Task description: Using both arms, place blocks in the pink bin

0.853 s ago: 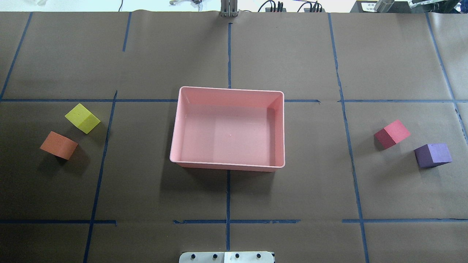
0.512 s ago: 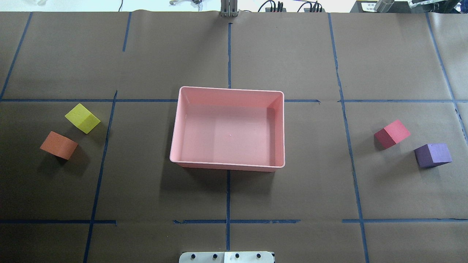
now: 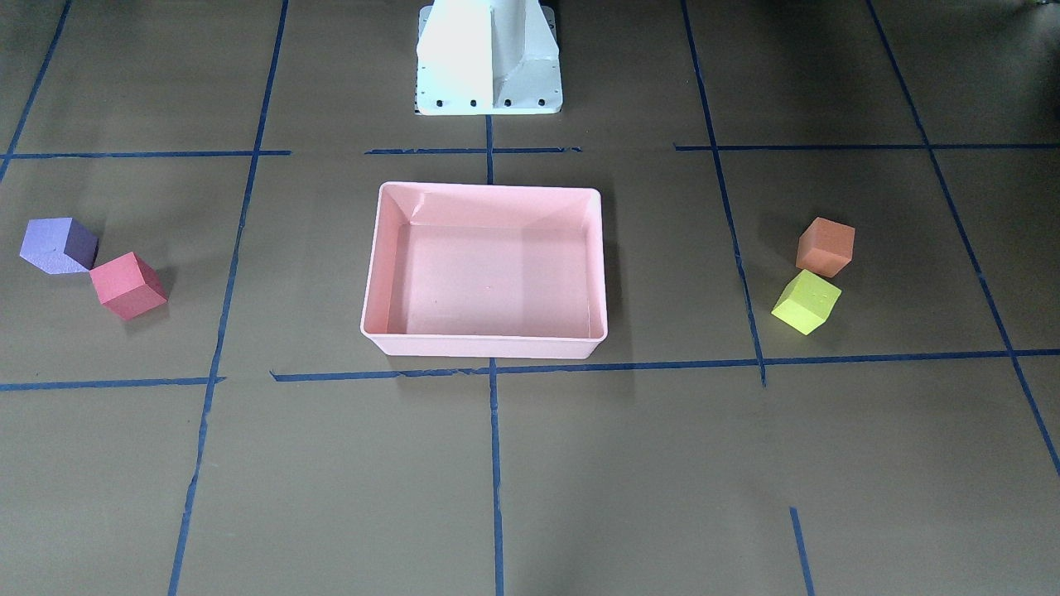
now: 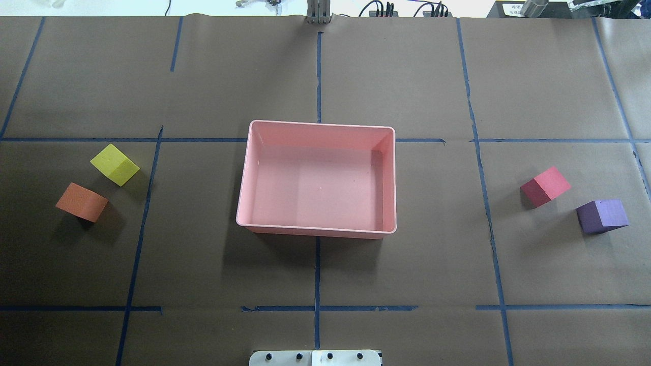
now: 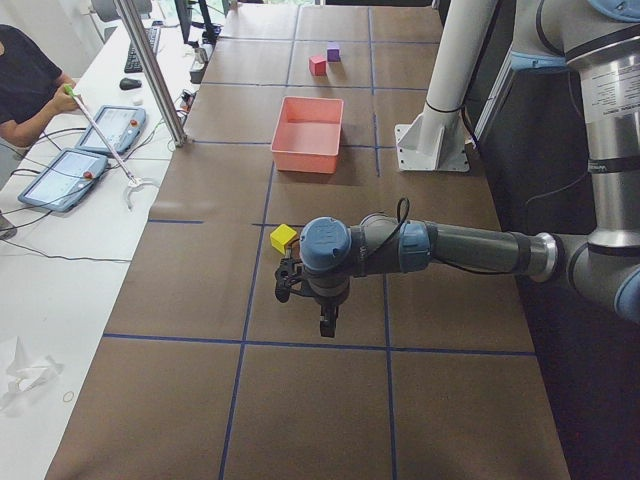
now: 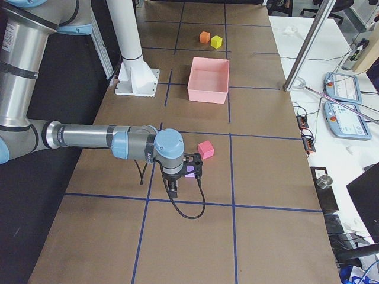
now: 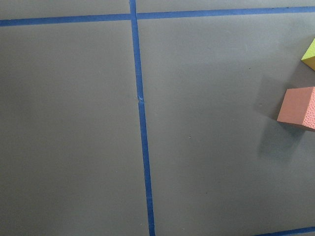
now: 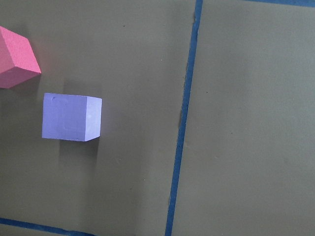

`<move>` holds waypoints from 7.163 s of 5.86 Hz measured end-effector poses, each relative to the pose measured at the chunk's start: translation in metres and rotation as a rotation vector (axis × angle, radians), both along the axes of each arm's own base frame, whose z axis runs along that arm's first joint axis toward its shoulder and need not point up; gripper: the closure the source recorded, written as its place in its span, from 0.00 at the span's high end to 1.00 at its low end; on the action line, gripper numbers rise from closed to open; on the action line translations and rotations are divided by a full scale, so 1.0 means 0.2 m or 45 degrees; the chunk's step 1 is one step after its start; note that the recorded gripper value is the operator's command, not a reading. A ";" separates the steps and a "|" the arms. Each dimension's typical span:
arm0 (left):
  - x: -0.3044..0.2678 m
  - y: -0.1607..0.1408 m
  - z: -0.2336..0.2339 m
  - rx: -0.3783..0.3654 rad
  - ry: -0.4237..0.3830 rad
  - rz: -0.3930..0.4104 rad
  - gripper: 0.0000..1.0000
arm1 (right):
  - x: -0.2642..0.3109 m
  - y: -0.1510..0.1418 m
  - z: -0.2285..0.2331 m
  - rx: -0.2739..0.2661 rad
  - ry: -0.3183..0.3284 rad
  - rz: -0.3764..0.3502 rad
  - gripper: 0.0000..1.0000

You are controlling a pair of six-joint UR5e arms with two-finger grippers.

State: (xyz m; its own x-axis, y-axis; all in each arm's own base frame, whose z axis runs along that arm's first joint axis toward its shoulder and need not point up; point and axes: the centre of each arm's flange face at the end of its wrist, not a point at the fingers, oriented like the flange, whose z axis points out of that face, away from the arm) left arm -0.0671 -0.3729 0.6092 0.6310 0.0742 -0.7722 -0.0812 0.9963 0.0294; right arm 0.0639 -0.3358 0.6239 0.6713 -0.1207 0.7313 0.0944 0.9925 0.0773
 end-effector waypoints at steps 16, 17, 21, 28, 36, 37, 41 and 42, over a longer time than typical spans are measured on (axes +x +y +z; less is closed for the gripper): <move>0.18 -0.15 -0.17 0.069 0.039 0.028 1.00 | -1.20 -0.26 -0.08 -0.112 0.142 0.043 0.98; 0.18 -0.15 -0.18 0.070 0.039 0.027 1.00 | -1.24 -0.27 -0.06 -0.119 0.149 0.033 0.95; 0.18 -0.15 -0.19 0.076 0.040 0.027 1.00 | -1.25 -0.30 0.00 -0.095 0.211 0.058 0.00; 1.28 -0.40 -0.53 0.306 -0.047 0.211 1.00 | -1.77 -0.41 -1.67 -0.031 -0.247 0.226 0.00; 1.78 -0.39 -0.36 0.327 -0.187 0.355 0.08 | -2.62 -0.31 -2.05 -0.106 -0.118 0.411 1.00; 1.79 -0.39 -0.40 0.325 -0.166 0.331 0.07 | -2.33 -0.38 -1.89 -0.137 -0.109 0.358 1.00; 1.99 -0.53 -1.45 0.129 0.225 0.025 0.07 | -1.48 -0.54 -1.01 0.090 0.160 0.057 1.00; 2.05 -0.54 -1.70 0.074 0.299 -0.041 0.07 | -1.45 -0.56 -0.87 0.103 0.199 0.005 1.00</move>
